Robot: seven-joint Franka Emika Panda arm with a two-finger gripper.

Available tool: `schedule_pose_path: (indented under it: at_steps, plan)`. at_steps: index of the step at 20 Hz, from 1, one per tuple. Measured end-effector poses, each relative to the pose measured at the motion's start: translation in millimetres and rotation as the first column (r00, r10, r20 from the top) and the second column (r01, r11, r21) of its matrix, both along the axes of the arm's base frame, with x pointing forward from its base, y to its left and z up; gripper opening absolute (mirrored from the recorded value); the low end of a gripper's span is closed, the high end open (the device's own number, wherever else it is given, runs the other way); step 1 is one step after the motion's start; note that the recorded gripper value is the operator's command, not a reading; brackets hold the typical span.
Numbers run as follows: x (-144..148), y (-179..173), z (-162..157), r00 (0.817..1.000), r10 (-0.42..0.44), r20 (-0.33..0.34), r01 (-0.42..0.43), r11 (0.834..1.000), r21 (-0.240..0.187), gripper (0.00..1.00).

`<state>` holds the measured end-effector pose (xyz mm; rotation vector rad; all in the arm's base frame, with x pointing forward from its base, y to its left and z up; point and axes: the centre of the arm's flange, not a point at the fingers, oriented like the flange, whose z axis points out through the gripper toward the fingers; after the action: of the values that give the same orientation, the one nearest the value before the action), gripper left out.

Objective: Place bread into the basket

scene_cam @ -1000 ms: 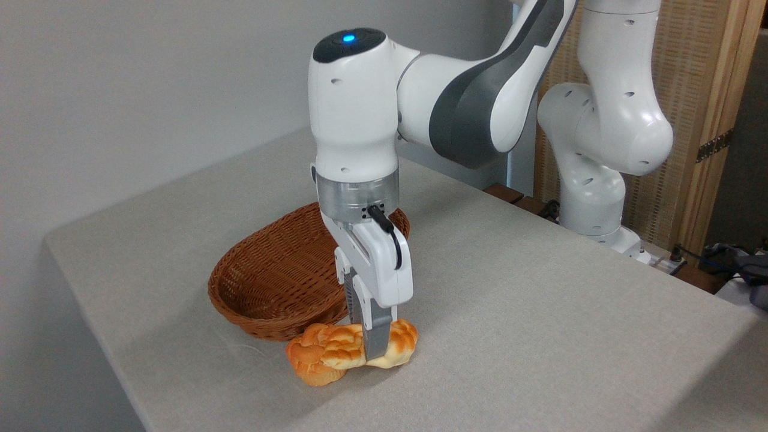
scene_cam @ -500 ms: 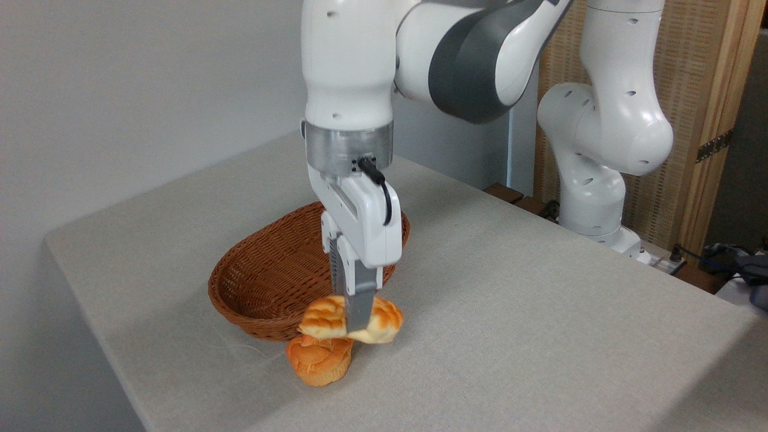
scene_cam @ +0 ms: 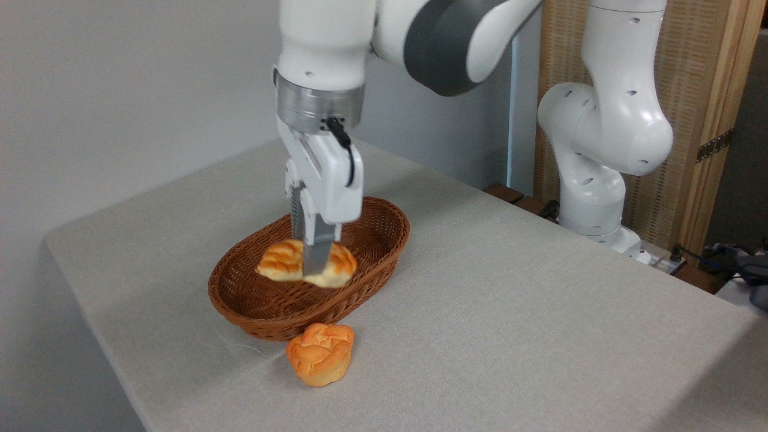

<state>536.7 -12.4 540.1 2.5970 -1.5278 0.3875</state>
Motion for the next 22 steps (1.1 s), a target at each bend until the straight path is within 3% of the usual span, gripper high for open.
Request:
schedule_pose_path:
  at_steps: [1,3,5,7,16,22]
  plan:
    - [-0.7,-12.9,0.8,1.000,-0.001,-0.007,0.001,1.000,-0.004,0.52]
    - [-3.0,-35.7,-0.2,1.000,-0.003,-0.025,0.002,1.000,-0.005,0.74]
    - [-7.0,-58.1,-4.0,0.998,-0.013,-0.056,0.013,1.000,-0.003,0.81]
    - [-11.5,-77.4,-9.5,0.995,-0.023,-0.094,0.024,1.000,0.001,1.00]
    - [-17.9,-91.5,-19.6,0.986,-0.021,-0.163,0.023,1.000,0.008,1.00]
    - [-17.7,-89.3,-19.8,0.986,-0.017,-0.165,0.019,1.000,0.008,1.00]
